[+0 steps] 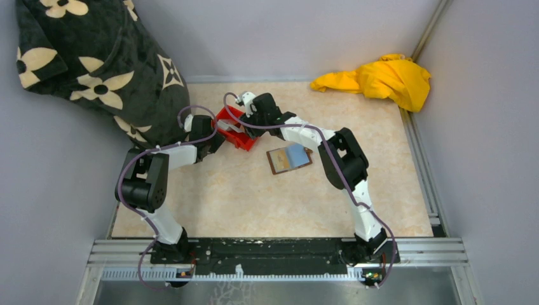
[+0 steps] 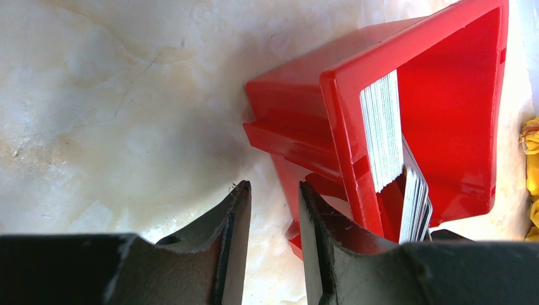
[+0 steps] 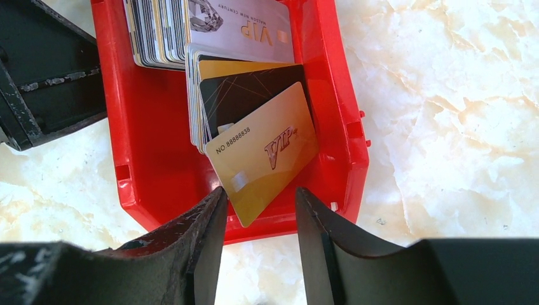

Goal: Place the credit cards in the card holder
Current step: Pick up the credit card from the storage box.

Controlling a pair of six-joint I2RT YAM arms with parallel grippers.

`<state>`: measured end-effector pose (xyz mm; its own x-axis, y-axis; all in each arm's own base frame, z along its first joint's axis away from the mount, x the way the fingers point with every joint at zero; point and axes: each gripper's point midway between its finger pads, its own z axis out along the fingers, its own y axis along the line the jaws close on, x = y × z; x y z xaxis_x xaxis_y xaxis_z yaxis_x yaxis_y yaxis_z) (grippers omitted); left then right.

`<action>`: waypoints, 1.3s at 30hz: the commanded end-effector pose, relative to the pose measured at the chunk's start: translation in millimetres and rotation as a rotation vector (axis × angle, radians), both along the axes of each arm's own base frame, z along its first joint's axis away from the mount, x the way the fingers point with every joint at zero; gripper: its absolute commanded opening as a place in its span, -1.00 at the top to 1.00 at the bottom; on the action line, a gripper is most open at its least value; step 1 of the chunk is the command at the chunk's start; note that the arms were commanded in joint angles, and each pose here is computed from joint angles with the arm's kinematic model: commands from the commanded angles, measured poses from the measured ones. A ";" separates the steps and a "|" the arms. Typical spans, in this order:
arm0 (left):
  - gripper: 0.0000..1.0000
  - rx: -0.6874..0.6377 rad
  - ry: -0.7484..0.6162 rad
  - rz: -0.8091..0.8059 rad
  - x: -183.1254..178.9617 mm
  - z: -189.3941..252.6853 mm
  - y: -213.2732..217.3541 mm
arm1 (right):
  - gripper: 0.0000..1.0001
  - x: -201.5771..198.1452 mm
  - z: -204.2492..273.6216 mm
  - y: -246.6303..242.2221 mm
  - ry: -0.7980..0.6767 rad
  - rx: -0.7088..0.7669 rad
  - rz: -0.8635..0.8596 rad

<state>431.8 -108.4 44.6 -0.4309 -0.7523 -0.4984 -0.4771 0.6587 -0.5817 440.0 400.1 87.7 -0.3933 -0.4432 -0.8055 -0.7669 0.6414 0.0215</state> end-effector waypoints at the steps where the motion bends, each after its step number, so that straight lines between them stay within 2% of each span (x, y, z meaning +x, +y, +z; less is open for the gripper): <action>1: 0.19 -0.011 -0.019 -0.008 3.4 5.7 -2.1 | 0.14 -0.5 28.6 5.6 -0.075 0.014 0.016; 14: 0.19 -0.010 -0.019 -0.005 1.6 6.3 -1.3 | 0.41 2.8 15.5 -4.7 -0.097 -0.057 -0.016; 25: 0.19 -0.010 -0.016 -0.005 -0.8 5.2 -0.5 | 0.54 8.0 17.0 -3.1 -0.137 -0.091 -0.013; 39: 0.19 -0.013 -0.012 -0.004 -2.6 3.2 -0.7 | 0.55 13.1 29.5 17.5 -0.199 -0.082 0.036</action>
<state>428.4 -107.9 40.7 -0.4356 -0.7522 -0.4944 -0.4823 0.6588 -0.5774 442.6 394.2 81.6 -0.3073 -0.5520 -0.7752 -0.7706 0.6222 -0.1376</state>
